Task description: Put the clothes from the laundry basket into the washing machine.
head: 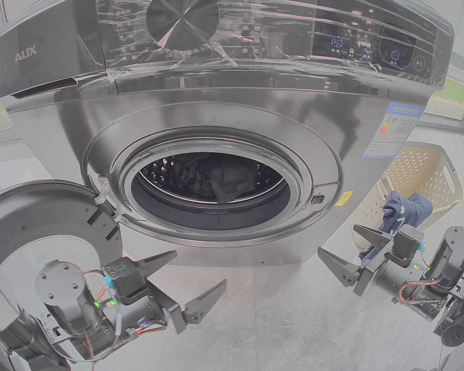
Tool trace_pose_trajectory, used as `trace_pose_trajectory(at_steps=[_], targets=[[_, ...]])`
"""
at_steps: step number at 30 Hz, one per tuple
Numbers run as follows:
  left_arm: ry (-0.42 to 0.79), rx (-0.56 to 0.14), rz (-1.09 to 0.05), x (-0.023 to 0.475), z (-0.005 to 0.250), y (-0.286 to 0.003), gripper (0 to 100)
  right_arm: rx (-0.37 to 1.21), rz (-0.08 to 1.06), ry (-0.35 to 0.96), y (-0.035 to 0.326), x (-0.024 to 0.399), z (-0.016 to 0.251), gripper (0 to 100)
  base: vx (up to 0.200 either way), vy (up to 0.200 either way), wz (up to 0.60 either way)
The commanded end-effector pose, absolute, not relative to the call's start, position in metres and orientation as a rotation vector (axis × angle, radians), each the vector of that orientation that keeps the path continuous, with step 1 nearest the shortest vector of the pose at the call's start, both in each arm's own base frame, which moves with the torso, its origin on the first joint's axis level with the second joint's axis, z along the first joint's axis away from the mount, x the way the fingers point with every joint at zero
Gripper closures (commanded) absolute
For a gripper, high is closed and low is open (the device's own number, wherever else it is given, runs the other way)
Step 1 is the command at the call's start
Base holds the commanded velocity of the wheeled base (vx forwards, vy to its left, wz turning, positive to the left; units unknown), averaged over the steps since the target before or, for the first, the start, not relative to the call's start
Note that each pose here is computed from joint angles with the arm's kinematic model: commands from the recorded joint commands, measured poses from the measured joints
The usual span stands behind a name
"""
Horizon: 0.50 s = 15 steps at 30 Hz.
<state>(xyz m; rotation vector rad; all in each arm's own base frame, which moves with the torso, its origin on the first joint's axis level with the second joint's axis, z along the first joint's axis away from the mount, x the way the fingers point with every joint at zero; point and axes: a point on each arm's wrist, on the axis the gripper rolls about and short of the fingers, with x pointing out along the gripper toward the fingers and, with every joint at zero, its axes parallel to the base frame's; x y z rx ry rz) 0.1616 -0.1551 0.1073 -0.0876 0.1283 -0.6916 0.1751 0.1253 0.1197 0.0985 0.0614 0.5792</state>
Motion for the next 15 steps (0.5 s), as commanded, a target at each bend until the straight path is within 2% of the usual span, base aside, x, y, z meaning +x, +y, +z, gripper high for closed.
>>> trace_pose_trajectory(at_steps=[1, 7, 11, 15], targets=[[0.067, -0.118, -0.689, 0.133, 0.123, -0.127, 0, 0.104, 0.503, 0.041, 0.096, 0.16, 0.125, 0, -0.2, 0.0, 0.0], [0.007, -0.135, -0.622, 0.123, 0.138, -0.101, 0, 0.107, 0.433, 0.008, 0.077, 0.152, 0.131, 0, -0.2, 0.0, 0.0], [0.037, -0.117, -0.604, 0.113, 0.141, -0.087, 0, 0.103, 0.394, -0.019, 0.067, 0.147, 0.138, 0, -0.2, 0.0, 0.0], [0.046, -0.116, -0.6, 0.098, 0.144, -0.075, 0, 0.103, 0.383, 0.015, 0.06, 0.134, 0.14, 0, -0.2, 0.0, 0.0]])
